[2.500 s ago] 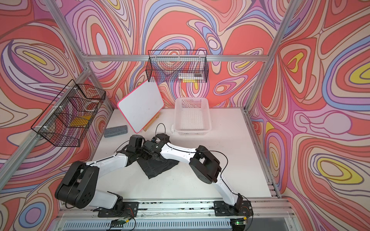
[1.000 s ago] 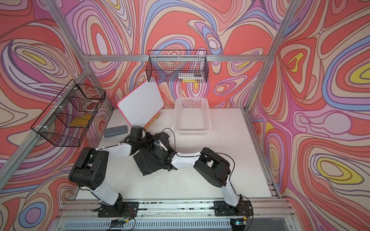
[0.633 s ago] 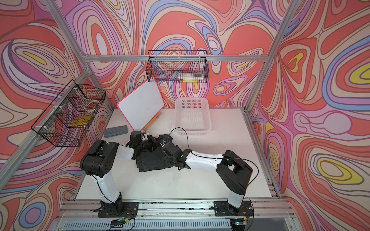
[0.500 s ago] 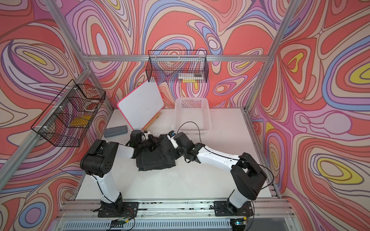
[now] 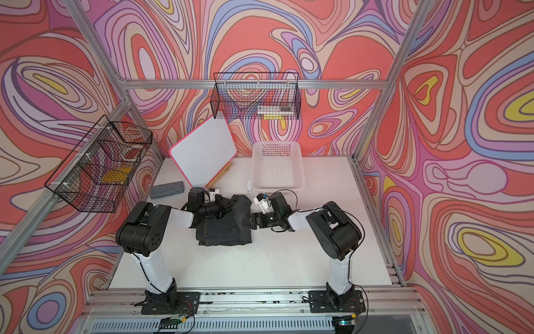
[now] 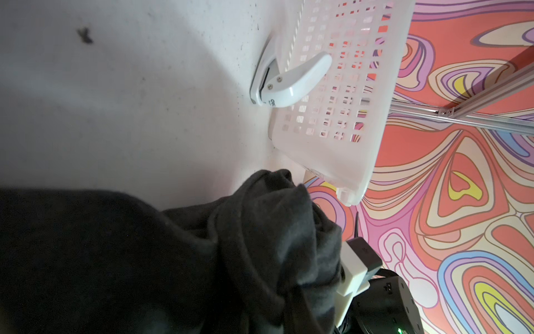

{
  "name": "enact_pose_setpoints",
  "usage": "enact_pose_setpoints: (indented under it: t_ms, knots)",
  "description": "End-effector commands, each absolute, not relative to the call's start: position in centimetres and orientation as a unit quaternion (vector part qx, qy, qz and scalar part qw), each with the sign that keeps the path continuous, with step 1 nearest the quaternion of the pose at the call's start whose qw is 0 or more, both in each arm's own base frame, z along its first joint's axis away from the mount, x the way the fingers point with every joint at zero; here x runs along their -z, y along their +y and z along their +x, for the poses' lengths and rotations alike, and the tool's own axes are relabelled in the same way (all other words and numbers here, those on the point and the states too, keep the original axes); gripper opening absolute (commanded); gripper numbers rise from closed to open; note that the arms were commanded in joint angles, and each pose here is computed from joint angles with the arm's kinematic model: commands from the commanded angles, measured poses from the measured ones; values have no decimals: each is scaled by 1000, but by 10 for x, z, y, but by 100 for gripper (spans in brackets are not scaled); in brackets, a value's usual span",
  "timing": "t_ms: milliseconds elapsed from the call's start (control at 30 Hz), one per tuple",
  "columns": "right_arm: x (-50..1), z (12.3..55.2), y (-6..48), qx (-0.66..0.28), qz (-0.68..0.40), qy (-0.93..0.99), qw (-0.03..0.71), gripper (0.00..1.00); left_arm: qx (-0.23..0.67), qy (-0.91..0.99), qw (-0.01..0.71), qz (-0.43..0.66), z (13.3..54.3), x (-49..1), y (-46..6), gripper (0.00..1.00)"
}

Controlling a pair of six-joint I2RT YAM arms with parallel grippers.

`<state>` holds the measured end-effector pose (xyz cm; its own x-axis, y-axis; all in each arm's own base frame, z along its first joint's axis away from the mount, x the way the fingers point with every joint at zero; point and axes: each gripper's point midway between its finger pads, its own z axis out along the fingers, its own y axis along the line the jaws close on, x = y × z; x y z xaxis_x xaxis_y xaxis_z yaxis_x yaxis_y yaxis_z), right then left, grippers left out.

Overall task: Roll up the long pants
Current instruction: Roll the long pant at the center of the board.

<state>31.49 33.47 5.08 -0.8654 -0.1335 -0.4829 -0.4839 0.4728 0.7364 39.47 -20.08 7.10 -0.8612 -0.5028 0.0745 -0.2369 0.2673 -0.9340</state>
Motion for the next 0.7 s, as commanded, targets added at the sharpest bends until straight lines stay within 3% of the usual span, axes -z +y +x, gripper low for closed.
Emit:
enact_pose_setpoints:
  t_ms: [0,100,233,300,400,500,600,667]
  knots:
    - [-51,321,352,-517,-186,816,180,86,559,792,101,-222,384,-60,-205,0]
    - [-47,325,361,-533,-180,806,182,82,562,792,100,-217,382,-62,-207,0]
    - [-39,328,373,-546,-172,798,186,70,562,794,97,-211,380,-62,-211,0]
    - [-40,336,375,-554,-154,793,201,58,560,796,93,-212,377,-59,-213,0]
    - [-48,350,377,-565,-123,785,223,22,558,798,85,-211,371,-55,-216,0]
    - [-65,355,376,-578,-91,777,234,7,555,801,82,-208,367,-55,-218,0]
    - [-79,352,372,-550,-78,798,234,0,526,823,97,-193,365,-60,-213,0]
    - [-80,343,369,-498,-77,836,218,0,483,850,121,-170,366,-71,-204,8]
